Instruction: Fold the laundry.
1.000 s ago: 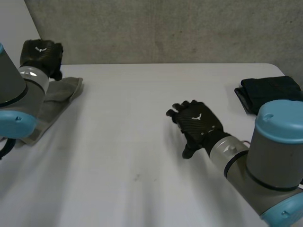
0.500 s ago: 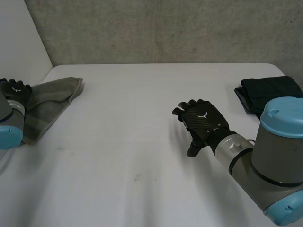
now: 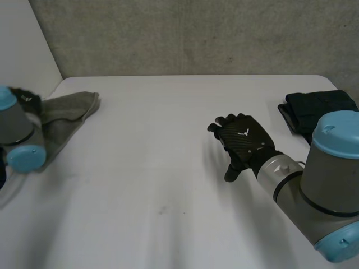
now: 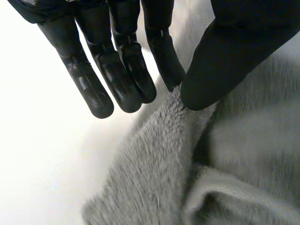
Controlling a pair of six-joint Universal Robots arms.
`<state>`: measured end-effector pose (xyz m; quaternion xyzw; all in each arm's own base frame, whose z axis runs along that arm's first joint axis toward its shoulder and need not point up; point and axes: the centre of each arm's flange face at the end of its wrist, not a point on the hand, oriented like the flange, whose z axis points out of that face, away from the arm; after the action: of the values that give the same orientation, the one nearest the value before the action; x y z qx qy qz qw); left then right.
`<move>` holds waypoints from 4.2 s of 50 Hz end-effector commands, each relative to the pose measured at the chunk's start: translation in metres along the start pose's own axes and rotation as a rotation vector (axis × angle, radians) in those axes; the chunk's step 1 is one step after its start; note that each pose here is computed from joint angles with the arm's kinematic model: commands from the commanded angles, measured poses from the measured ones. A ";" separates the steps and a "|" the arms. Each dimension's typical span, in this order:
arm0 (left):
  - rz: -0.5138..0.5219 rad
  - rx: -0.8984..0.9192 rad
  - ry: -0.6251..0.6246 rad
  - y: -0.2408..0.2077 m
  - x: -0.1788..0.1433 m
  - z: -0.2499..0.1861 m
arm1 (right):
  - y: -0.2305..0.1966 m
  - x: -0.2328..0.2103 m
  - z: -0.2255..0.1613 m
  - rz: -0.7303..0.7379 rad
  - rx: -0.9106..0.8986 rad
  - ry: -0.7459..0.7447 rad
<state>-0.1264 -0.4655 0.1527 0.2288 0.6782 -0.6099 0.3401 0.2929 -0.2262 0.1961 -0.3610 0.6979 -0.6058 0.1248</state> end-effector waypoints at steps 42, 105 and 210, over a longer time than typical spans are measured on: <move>-0.461 0.453 0.819 -0.185 0.096 -0.341 | -0.013 0.059 0.010 0.015 0.026 0.187; -0.374 0.529 0.893 -0.191 0.171 -0.352 | -0.027 0.118 0.007 0.034 -0.013 0.324; -0.378 0.098 0.543 -0.115 0.052 -0.202 | -0.036 0.096 0.048 -0.211 -0.179 0.059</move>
<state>-0.2770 -0.2955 0.1823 0.2676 0.7590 -0.5931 0.0254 0.2734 -0.3366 0.2225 -0.4751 0.7016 -0.5310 -0.0113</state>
